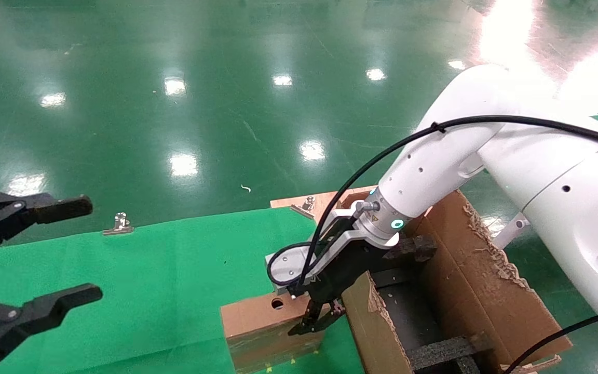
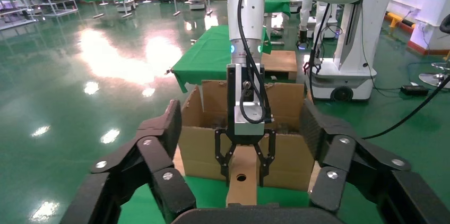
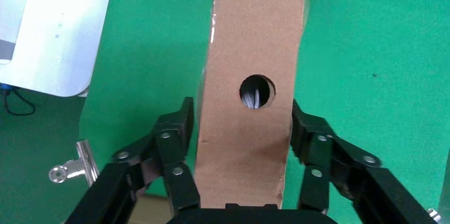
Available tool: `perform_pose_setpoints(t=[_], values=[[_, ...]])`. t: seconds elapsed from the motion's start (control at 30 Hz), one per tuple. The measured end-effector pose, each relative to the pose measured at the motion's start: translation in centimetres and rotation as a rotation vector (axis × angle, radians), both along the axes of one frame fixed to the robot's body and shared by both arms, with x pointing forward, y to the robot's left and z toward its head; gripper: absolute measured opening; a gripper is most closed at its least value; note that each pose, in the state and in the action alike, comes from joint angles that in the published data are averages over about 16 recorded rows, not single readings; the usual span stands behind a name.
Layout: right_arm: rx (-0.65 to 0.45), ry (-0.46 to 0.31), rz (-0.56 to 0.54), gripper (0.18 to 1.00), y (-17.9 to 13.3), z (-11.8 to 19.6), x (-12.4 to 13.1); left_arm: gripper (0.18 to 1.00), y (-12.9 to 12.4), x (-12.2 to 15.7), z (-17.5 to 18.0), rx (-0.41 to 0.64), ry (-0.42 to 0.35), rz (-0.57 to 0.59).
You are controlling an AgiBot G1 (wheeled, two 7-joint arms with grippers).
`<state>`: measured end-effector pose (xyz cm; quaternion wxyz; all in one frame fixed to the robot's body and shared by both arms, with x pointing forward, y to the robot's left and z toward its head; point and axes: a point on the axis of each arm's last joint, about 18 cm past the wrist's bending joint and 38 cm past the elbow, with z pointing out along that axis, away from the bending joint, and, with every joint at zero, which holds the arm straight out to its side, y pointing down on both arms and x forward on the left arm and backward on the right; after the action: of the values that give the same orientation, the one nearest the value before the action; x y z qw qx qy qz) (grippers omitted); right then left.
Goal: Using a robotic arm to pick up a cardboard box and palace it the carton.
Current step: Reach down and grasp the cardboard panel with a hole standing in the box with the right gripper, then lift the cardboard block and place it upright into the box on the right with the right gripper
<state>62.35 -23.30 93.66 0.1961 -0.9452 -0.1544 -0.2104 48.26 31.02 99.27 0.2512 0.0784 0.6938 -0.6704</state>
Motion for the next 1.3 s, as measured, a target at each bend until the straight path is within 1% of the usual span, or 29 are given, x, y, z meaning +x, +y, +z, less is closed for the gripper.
perform_pose_setpoints(t=[0.13,0.23,0.43,0.53,0.67,0.83,1.07,1.17,1.3], values=[[0.001,0.000,0.000,0.667,0.0,0.0,0.0,0.778,0.0,0.0,0.0,0.000,0.000,0.000],[0.003,0.000,-0.001,0.589,0.0,0.0,0.0,0.842,0.0,0.0,0.0,0.000,0.000,0.000],[0.028,-0.003,-0.016,0.468,-0.3,0.3,0.1,0.920,0.0,0.0,0.0,0.000,0.000,0.000],[0.055,-0.015,-0.032,0.429,-0.7,1.1,0.2,0.949,0.0,0.0,0.0,0.000,0.000,0.000],[0.105,-0.048,-0.058,0.388,-1.5,3.3,0.2,0.981,0.0,0.0,0.0,0.000,0.000,0.000],[0.175,-0.117,-0.091,0.378,-2.8,7.7,-0.1,0.996,0.0,0.0,0.0,0.000,0.000,0.000],[0.241,-0.237,-0.121,0.373,-4.8,14.3,-1.5,1.001,0.0,0.0,0.0,0.000,0.000,0.000],[0.255,-0.278,-0.137,0.372,-5.7,16.4,-2.1,1.001,0.0,0.0,0.0,0.000,0.000,0.000],[0.260,-0.318,-0.172,0.370,-7.2,18.2,-2.7,1.001,0.0,0.0,0.0,0.000,0.000,0.000]])
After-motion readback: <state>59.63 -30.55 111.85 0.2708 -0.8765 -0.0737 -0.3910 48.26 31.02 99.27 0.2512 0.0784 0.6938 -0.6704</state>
